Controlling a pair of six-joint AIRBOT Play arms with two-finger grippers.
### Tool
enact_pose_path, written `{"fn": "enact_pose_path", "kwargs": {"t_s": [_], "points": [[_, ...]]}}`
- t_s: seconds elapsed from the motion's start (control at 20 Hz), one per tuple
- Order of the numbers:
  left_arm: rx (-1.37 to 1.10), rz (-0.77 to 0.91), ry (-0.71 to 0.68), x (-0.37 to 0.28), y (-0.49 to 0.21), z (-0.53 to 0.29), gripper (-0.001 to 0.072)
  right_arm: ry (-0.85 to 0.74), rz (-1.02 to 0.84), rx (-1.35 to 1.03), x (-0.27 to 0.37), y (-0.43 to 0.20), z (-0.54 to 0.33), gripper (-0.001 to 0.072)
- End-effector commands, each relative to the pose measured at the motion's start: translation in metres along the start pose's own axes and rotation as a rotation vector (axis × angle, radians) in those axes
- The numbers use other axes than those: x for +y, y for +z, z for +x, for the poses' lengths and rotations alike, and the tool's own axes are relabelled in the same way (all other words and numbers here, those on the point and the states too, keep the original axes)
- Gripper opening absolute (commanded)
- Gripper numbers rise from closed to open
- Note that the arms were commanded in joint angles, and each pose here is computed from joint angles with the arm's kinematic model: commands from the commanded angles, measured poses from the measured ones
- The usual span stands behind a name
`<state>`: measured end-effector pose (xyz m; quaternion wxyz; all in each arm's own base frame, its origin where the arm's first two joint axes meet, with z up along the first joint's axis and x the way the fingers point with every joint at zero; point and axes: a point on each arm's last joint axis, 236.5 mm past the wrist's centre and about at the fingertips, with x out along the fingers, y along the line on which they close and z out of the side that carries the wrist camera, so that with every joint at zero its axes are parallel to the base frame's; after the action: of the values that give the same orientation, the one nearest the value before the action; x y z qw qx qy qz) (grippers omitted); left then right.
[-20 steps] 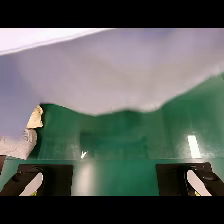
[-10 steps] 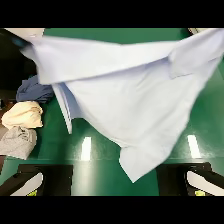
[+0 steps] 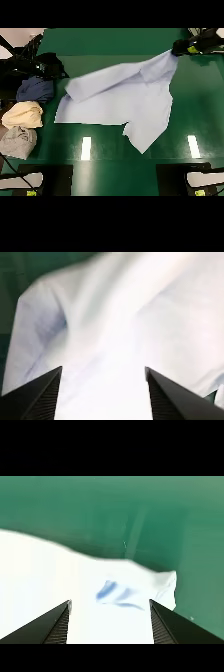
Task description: Fold the shirts.
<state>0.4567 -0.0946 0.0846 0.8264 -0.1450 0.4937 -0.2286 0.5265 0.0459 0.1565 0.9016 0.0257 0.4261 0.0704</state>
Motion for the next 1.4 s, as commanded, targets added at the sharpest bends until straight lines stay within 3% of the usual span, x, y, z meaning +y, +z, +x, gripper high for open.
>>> {"fn": "enact_pose_path", "kwargs": {"t_s": [0.0,0.1,0.15,0.2,0.55,0.8,1.2,1.25,1.35], "points": [[0.060,-0.030,0.003,0.014,-0.007,-0.009,0.0612,0.016,0.014,0.079,0.002,-0.010,0.005,0.0550],[0.166,-0.072,-0.015,0.024,-0.035,-0.024,0.0612,0.061,-0.014,0.143,0.010,-0.027,-0.013,0.0538],[0.210,-0.108,-0.009,0.034,-0.052,-0.028,0.0611,0.103,-0.036,0.167,0.020,-0.038,-0.021,0.0430],[0.228,-0.156,-0.004,0.045,-0.067,-0.028,0.0611,0.128,-0.042,0.192,0.026,-0.051,-0.027,0.0397],[0.376,-0.425,0.003,0.096,-0.189,-0.010,0.0611,0.266,-0.014,0.260,0.062,-0.121,-0.054,0.0396],[0.365,-0.438,0.077,0.113,-0.205,0.007,0.0611,0.254,0.006,0.234,0.061,-0.143,-0.060,0.0397],[0.387,-0.352,0.101,0.085,-0.200,0.035,0.0609,0.253,-0.001,0.206,0.062,-0.142,-0.073,0.0396],[0.398,-0.343,0.096,0.081,-0.201,0.036,0.0500,0.253,-0.001,0.208,0.062,-0.142,-0.073,0.0396],[0.406,-0.328,0.088,0.075,-0.202,0.039,0.0081,0.254,-0.002,0.222,0.062,-0.146,-0.074,0.0396]]}}
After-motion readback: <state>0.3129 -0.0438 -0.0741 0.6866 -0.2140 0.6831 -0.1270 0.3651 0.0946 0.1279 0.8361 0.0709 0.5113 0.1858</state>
